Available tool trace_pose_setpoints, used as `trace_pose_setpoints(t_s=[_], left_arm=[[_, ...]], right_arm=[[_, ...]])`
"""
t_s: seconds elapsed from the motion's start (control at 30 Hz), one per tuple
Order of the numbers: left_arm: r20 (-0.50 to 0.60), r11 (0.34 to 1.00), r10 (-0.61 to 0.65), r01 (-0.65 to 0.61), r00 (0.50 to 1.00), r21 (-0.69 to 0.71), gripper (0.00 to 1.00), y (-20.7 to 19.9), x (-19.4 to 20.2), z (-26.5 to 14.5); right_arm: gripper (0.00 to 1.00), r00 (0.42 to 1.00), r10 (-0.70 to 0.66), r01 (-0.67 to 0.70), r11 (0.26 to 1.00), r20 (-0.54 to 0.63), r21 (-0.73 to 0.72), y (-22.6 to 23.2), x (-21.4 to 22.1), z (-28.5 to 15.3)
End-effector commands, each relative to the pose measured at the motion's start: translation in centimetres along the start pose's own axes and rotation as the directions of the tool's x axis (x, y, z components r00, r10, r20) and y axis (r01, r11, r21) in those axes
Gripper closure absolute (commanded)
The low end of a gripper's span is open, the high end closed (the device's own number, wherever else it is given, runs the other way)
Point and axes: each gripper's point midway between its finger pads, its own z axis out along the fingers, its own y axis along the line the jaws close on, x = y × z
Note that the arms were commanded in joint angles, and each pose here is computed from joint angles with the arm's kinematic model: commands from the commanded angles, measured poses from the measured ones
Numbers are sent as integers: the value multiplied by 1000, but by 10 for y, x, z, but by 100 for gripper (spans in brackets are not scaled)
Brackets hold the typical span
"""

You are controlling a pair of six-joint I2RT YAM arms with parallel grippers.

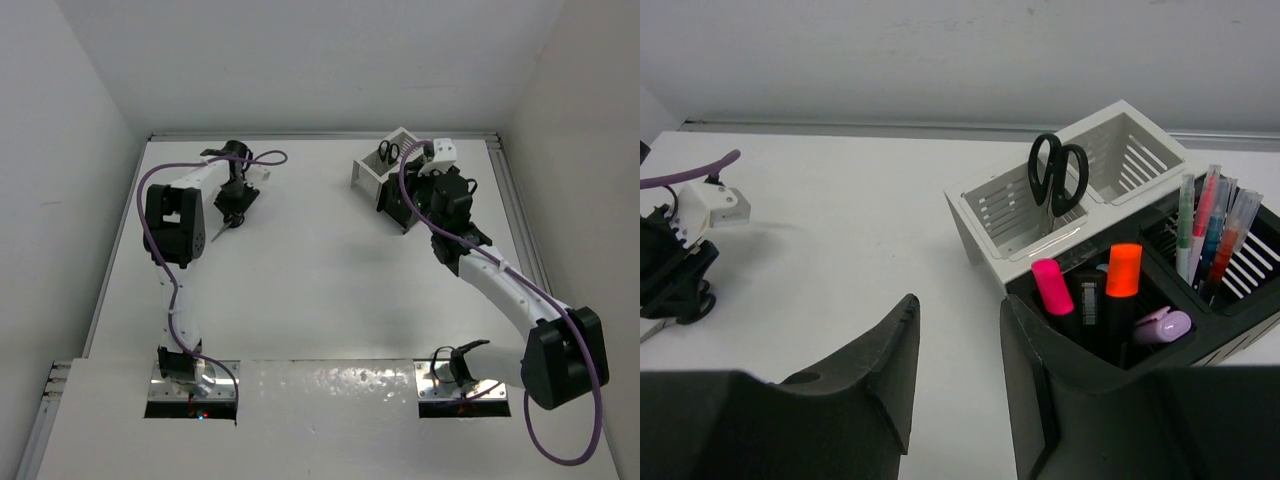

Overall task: Sort the stationery into containers
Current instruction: Pick up the scissors from the center of the board.

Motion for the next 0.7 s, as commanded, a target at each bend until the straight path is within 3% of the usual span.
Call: trace_pose_setpoints(t_s=[0.0,0.17,0.23,0.57,0.67], left_arm=[[-112,998,-38,42,993,37,64,-8,27,26],[-55,998,-34,37,998,60,89,-11,17,29],[-43,996,-26,29,999,83,95,-15,15,33],[-14,994,3,-1,1000,106,100,-18,12,39],[41,993,-2,-3,999,116,100,-19,2,24]], right_arm=[[63,998,-5,5,1000,65,-2,3,-19,-5],[62,997,-8,7,1000,78,10,0,-22,-8],[62,997,-11,10,1000,82,14,-1,-23,-9],[62,996,-27,26,999,86,23,-3,-25,-13],[62,996,-27,25,999,88,25,-3,-27,-13]])
